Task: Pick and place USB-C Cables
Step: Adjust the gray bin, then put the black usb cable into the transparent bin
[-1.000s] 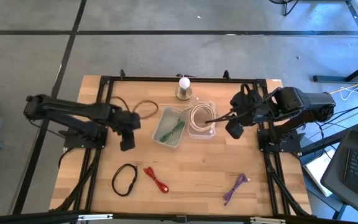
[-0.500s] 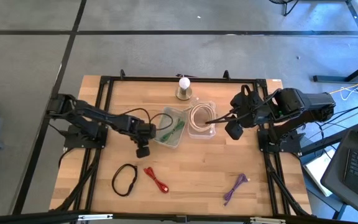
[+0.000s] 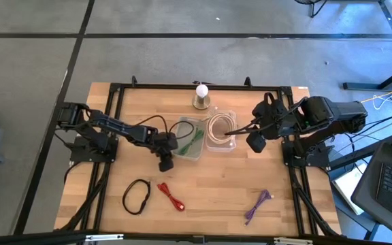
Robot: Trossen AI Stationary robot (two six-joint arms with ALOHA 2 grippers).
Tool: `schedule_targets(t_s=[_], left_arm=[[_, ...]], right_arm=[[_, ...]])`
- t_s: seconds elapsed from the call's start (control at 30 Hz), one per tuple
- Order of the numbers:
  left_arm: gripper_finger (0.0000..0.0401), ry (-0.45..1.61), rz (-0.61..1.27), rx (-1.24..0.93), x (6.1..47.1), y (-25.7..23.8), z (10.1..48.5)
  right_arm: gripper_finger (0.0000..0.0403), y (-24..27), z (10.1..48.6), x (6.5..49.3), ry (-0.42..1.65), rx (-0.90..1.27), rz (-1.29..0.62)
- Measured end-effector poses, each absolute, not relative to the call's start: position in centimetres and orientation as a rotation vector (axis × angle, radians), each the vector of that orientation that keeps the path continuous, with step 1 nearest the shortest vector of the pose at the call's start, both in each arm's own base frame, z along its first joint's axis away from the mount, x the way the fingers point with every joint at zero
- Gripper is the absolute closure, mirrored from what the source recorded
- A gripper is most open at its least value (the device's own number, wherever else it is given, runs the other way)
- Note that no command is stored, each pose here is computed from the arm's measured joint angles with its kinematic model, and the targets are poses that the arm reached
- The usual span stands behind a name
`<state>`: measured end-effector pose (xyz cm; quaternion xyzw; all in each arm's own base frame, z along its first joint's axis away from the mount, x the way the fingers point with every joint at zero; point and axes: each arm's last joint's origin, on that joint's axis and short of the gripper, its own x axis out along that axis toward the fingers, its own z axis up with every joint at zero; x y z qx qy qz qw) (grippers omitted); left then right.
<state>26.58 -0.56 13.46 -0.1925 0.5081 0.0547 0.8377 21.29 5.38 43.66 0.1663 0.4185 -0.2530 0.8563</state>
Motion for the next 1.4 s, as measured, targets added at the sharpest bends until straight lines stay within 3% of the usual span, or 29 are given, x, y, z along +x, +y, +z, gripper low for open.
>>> schedule_targets(t_s=[0.4,0.57,0.7,0.87,0.97,1.23,1.4], left_arm=[[0.04,0.978,0.141,-0.459,27.3,0.4,13.9],[0.0399,1.078,0.125,-0.455,26.0,0.6,14.4],[0.04,1.218,0.134,-0.414,23.7,0.2,17.8],[0.04,1.136,-0.017,-0.462,20.8,-2.3,24.3],[0.04,1.009,-0.058,-0.489,18.8,-3.5,27.1],[0.04,0.707,0.13,-0.563,14.3,-3.2,30.7],[0.0398,0.597,0.245,-0.526,13.4,-2.5,31.3]], right_arm=[[0.0222,5.4,43.7,21.4,0.867,0.357,-0.527],[0.0222,5.4,43.7,21.3,0.887,0.341,-0.517],[0.0222,5.7,43.3,20.8,0.995,0.41,-0.452],[0.0222,8.4,42.3,20.7,1.104,0.595,-0.325],[0.0222,11.6,40.9,20.9,1.117,0.706,-0.251],[0.0222,21.1,33.6,21.4,0.929,1.12,-0.091],[0.0222,23.0,27.2,22.1,0.787,1.28,-0.159]])
